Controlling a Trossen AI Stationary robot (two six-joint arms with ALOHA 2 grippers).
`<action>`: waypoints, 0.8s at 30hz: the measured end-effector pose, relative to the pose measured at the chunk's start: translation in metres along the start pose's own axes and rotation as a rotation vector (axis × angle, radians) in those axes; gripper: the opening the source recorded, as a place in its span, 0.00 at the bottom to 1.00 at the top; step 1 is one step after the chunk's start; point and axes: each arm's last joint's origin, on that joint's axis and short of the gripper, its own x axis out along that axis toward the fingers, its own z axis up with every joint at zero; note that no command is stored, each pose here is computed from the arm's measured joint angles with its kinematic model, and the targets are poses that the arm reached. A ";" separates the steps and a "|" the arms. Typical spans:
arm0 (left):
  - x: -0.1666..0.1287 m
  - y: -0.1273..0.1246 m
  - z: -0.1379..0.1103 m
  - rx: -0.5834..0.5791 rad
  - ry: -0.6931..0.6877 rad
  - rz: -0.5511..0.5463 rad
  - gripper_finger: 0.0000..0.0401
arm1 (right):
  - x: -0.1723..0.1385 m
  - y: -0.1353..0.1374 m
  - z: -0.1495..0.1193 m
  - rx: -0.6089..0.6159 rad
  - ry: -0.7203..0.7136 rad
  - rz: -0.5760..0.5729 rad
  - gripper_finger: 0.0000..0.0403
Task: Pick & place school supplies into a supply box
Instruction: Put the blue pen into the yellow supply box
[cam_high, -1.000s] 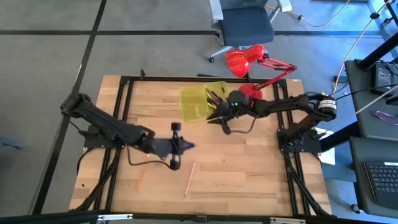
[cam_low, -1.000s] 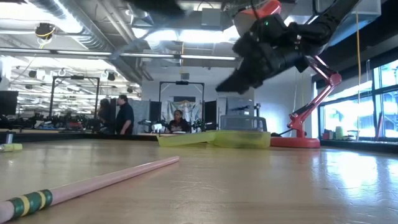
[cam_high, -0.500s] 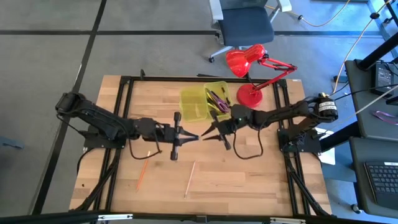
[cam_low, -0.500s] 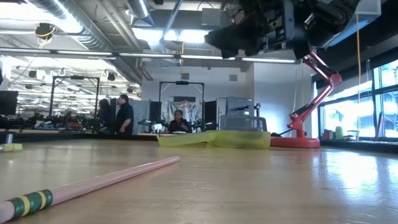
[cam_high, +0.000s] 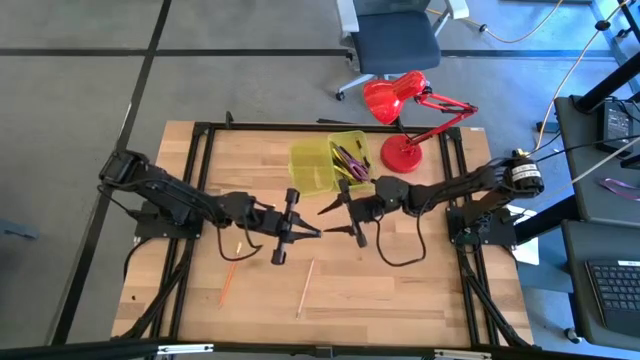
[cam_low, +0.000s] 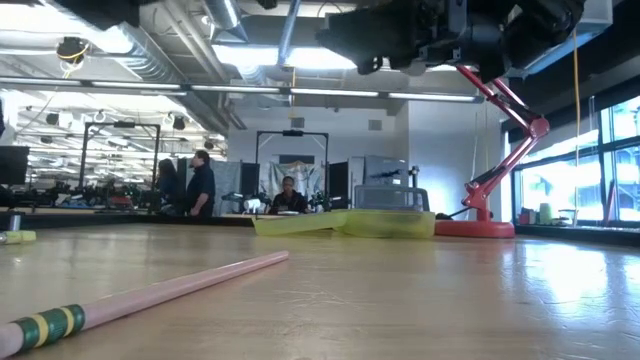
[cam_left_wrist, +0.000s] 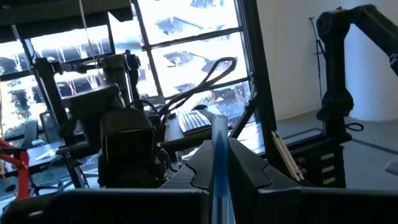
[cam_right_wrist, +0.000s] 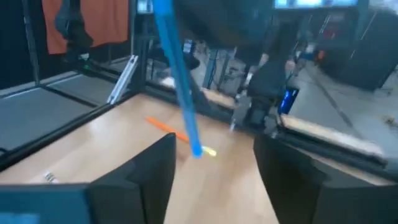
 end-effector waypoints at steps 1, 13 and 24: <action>0.001 0.000 -0.002 0.003 -0.005 -0.002 0.04 | 0.001 0.002 0.000 -0.014 -0.009 0.001 0.56; 0.003 0.004 -0.003 0.051 -0.058 -0.002 0.04 | 0.007 0.023 0.014 -0.040 -0.123 0.049 0.59; 0.003 0.006 -0.002 0.049 -0.082 -0.033 0.04 | 0.008 0.023 0.019 -0.007 -0.151 -0.033 0.59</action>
